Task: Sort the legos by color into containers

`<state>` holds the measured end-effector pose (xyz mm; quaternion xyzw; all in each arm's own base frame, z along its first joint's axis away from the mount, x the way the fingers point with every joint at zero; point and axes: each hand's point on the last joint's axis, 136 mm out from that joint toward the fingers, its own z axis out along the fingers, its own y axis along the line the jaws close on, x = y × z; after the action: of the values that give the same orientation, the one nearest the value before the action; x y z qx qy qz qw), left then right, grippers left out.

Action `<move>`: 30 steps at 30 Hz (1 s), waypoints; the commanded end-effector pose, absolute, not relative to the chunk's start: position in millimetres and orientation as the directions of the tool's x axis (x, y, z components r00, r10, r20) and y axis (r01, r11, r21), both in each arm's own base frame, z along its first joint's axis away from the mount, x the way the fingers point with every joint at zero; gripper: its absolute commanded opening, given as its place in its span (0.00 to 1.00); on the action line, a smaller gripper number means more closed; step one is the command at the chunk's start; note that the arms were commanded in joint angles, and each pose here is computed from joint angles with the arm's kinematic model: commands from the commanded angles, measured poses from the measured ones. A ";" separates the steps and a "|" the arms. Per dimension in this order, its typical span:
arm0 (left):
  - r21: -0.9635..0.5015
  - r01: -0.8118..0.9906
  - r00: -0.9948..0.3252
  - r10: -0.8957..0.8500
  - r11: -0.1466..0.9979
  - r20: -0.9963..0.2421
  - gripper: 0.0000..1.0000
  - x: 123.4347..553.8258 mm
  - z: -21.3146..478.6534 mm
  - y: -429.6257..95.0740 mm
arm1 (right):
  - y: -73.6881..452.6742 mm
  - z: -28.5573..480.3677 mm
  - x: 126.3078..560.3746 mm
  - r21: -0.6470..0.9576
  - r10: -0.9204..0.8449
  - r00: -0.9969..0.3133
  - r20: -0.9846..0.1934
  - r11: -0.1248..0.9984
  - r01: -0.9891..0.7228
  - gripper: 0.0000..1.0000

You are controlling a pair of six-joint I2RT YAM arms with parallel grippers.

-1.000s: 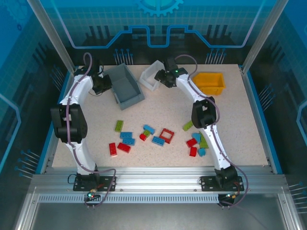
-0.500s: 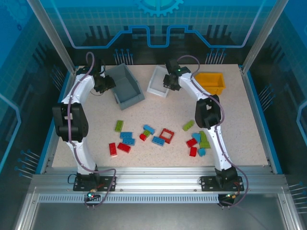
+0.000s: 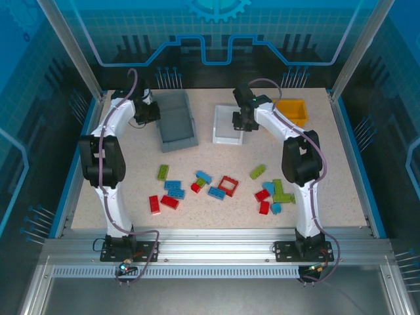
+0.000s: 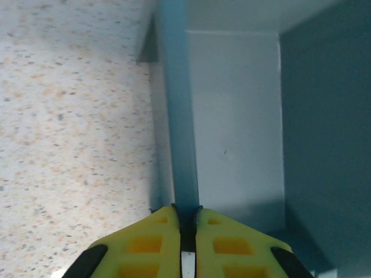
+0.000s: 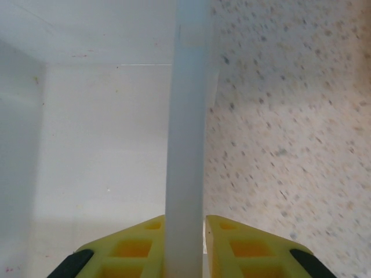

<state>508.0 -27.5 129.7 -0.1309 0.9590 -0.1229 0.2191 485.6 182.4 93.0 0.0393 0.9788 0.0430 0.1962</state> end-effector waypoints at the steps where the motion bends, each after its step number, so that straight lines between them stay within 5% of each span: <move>1: -0.286 -0.066 -0.918 -0.170 0.956 -0.357 0.05 495.2 120.7 -65.3 | 176.8 108.4 477.6 0.060 0.030 -0.899 -0.437 0.998 0.005 0.22; 13: -0.324 -0.091 -0.912 -0.210 0.942 -0.353 0.04 485.8 124.9 -87.5 | 192.0 86.8 471.3 0.030 0.007 -0.902 -0.432 1.000 -0.007 0.24; 16: -0.317 -0.106 -0.908 -0.221 0.943 -0.355 0.18 483.4 127.9 -85.1 | 191.7 87.4 473.7 0.013 0.005 -0.906 -0.423 1.000 0.000 0.31; 21: -0.313 -0.125 -0.877 -0.252 0.942 -0.408 0.44 477.8 157.6 -79.5 | 173.7 122.1 467.2 0.009 0.040 -0.878 -0.476 0.999 0.040 0.64; 26: -0.377 -0.115 -0.819 -0.302 0.919 -0.487 0.56 463.6 210.0 -86.4 | 120.9 150.7 460.4 0.122 0.252 -0.834 -0.491 0.968 0.221 0.72; 30: -0.495 -0.002 -0.764 -0.321 0.869 -0.560 0.60 435.8 253.7 -119.6 | 57.6 140.9 458.8 0.337 0.567 -0.723 -0.395 0.821 0.460 0.75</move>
<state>455.6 -89.6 211.3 -0.1034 0.9354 -0.1754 0.2891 460.4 97.7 146.5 0.1605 0.9507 0.0539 0.2598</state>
